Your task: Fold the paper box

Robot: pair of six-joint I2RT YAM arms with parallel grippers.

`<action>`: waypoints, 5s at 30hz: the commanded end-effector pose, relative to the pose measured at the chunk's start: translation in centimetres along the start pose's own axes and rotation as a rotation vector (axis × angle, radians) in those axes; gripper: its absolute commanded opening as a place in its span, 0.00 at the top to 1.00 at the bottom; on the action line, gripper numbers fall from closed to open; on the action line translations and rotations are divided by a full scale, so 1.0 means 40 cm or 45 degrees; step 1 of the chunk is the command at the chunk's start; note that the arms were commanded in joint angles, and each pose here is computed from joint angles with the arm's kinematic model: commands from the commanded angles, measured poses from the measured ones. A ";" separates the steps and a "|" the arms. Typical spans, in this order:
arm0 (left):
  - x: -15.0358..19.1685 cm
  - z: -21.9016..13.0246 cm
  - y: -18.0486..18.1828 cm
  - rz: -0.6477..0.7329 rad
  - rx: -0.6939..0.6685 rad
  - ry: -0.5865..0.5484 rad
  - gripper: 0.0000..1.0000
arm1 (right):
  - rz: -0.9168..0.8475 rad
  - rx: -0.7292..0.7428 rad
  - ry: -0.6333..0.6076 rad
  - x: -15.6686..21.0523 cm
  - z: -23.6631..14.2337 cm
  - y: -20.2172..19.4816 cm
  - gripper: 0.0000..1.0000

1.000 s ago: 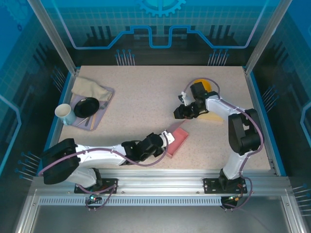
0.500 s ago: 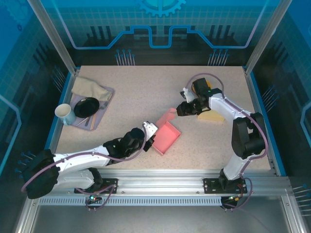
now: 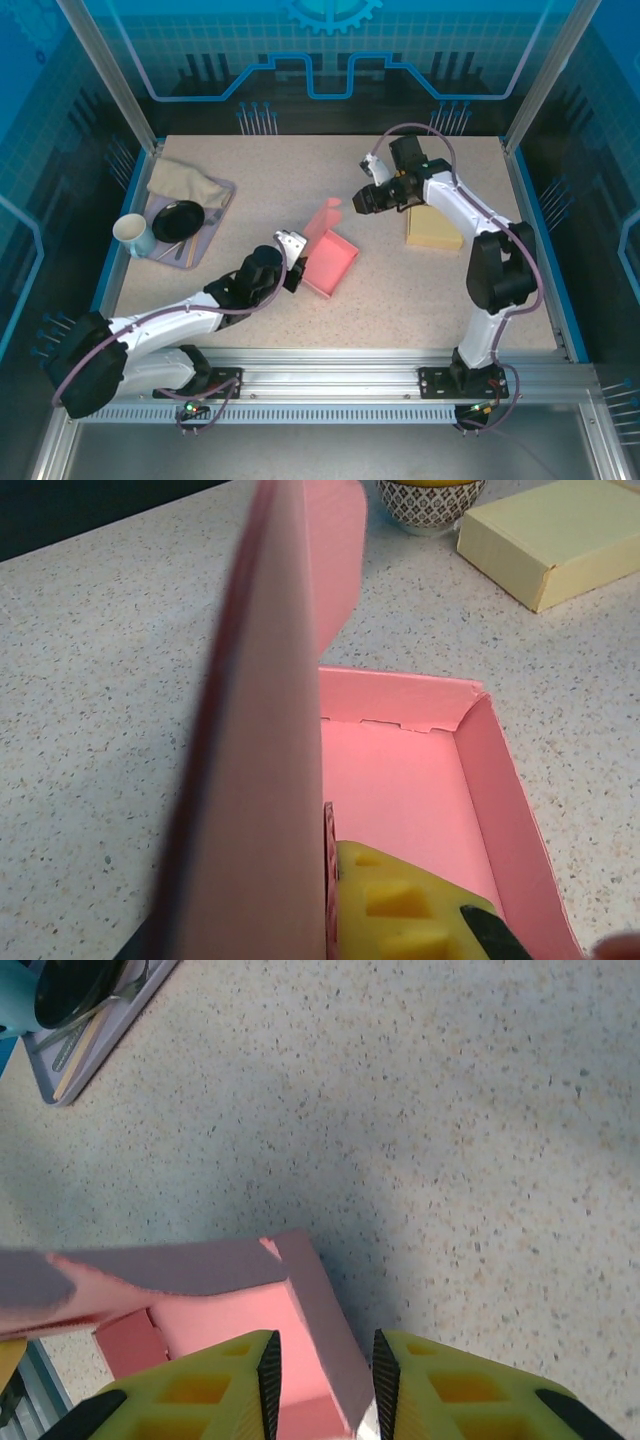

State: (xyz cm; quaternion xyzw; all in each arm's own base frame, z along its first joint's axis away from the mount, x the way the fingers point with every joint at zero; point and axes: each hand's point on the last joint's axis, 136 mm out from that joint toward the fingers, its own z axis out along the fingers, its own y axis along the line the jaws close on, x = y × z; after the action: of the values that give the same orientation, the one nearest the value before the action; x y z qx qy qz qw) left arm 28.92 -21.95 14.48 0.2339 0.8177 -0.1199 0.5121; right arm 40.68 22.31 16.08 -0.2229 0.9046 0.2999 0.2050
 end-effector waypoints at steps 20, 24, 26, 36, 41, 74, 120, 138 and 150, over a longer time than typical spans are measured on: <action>-0.052 0.048 -0.006 -0.050 0.030 -0.051 0.94 | 0.028 -0.231 0.220 0.068 0.104 0.080 0.70; -0.031 0.051 -0.019 -0.031 0.061 -0.010 0.93 | 0.057 -0.253 0.232 0.089 0.119 0.088 0.70; -0.020 0.049 -0.040 0.019 0.096 0.020 0.91 | 0.069 -0.253 0.233 0.096 0.126 0.087 0.70; 0.078 0.050 -0.163 0.380 0.148 0.206 0.85 | 0.097 -0.229 0.247 0.136 0.138 0.073 0.70; 0.109 0.049 -0.192 0.501 0.141 0.273 0.79 | 0.094 -0.181 0.268 0.169 0.131 0.056 0.70; 0.227 0.090 -0.244 0.629 0.211 0.546 0.50 | 0.242 0.353 0.156 0.225 -0.069 -0.121 0.67; 0.184 0.035 -0.083 -0.993 -0.181 0.659 0.19 | 0.119 0.474 0.313 0.296 0.133 -0.024 0.63; 0.162 0.268 0.061 -0.895 -0.291 0.739 0.38 | 0.145 0.441 0.120 0.251 0.069 0.010 0.55; 0.066 0.281 0.091 -0.843 -0.227 0.678 0.28 | 0.349 0.473 0.089 0.287 0.052 -0.097 0.48</action>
State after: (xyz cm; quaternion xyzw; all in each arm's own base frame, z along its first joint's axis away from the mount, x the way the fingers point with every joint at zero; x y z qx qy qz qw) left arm 38.63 -22.94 5.15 -0.0807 0.9604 -0.1311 0.2322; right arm 34.29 17.77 7.57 -0.0900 0.9720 0.1296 0.1742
